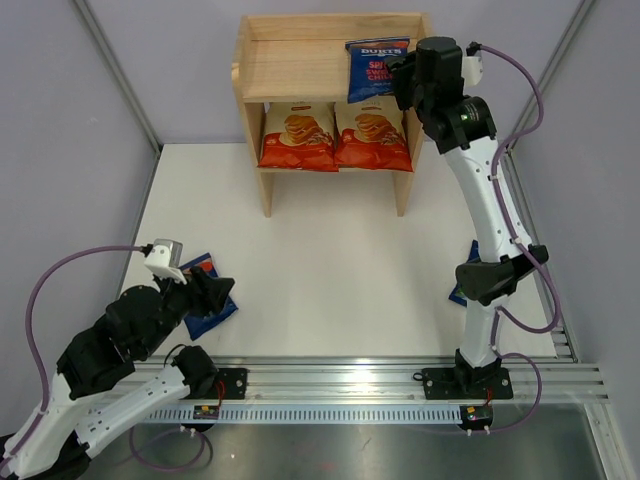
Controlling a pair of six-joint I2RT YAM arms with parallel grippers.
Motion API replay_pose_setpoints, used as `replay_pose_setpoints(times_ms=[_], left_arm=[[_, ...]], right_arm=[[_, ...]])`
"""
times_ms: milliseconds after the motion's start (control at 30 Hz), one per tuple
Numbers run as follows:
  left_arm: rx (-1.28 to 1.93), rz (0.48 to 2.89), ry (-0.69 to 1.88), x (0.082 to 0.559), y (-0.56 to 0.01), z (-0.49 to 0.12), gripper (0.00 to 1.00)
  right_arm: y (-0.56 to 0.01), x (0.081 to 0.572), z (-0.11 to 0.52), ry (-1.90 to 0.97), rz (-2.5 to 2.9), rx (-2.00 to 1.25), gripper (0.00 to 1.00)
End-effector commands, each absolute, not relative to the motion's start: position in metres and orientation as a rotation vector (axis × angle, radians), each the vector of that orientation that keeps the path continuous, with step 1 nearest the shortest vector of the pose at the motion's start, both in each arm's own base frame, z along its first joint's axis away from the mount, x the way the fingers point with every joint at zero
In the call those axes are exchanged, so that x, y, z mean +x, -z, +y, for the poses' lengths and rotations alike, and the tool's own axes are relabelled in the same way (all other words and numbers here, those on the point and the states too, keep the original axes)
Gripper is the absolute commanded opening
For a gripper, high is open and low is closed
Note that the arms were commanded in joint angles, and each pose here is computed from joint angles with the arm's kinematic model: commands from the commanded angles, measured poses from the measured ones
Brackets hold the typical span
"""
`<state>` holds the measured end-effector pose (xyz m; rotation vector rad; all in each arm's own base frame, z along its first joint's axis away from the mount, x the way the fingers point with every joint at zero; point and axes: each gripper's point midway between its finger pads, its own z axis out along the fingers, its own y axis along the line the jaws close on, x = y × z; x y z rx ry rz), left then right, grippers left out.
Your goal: Place and organize the chips bags onto the shelf
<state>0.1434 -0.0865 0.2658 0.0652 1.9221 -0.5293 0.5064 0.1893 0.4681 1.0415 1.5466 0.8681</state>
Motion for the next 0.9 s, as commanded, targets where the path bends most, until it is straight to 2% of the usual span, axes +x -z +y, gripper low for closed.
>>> replay_pose_setpoints(times_ms=[0, 167, 400, 567, 633, 733, 767, 867], left_arm=[[0.076, 1.87, 0.569, 0.144, -0.277, -0.09, 0.6], [0.067, 1.861, 0.573, 0.143, -0.278, -0.088, 0.58], [0.06, 1.862, 0.569, 0.143, -0.278, -0.087, 0.56], [0.058, 1.858, 0.573, 0.143, -0.278, -0.086, 0.54], [0.057, 1.857, 0.574, 0.142, -0.278, -0.086, 0.54], [0.055, 1.856, 0.574, 0.142, -0.278, -0.086, 0.54], [0.051, 1.853, 0.573, 0.142, -0.279, -0.085, 0.54], [0.036, 1.844, 0.575, 0.141, -0.279, -0.082, 0.53]], right_arm=[[-0.47, 0.494, 0.174, -0.824, 1.562, 1.105, 0.55], [-0.458, 0.48, 0.168, -0.795, 1.61, 1.15, 0.58], [-0.461, 0.464, 0.171, -0.839, 1.645, 1.153, 0.57], [-0.473, 0.453, 0.17, -0.899, 1.612, 1.173, 0.43], [-0.479, 0.45, 0.171, -0.93, 1.598, 1.172, 0.32], [-0.483, 0.45, 0.169, -0.947, 1.571, 1.183, 0.27], [-0.484, 0.449, 0.169, -0.954, 1.56, 1.198, 0.22], [-0.482, 0.455, 0.167, -0.964, 1.524, 1.239, 0.18]])
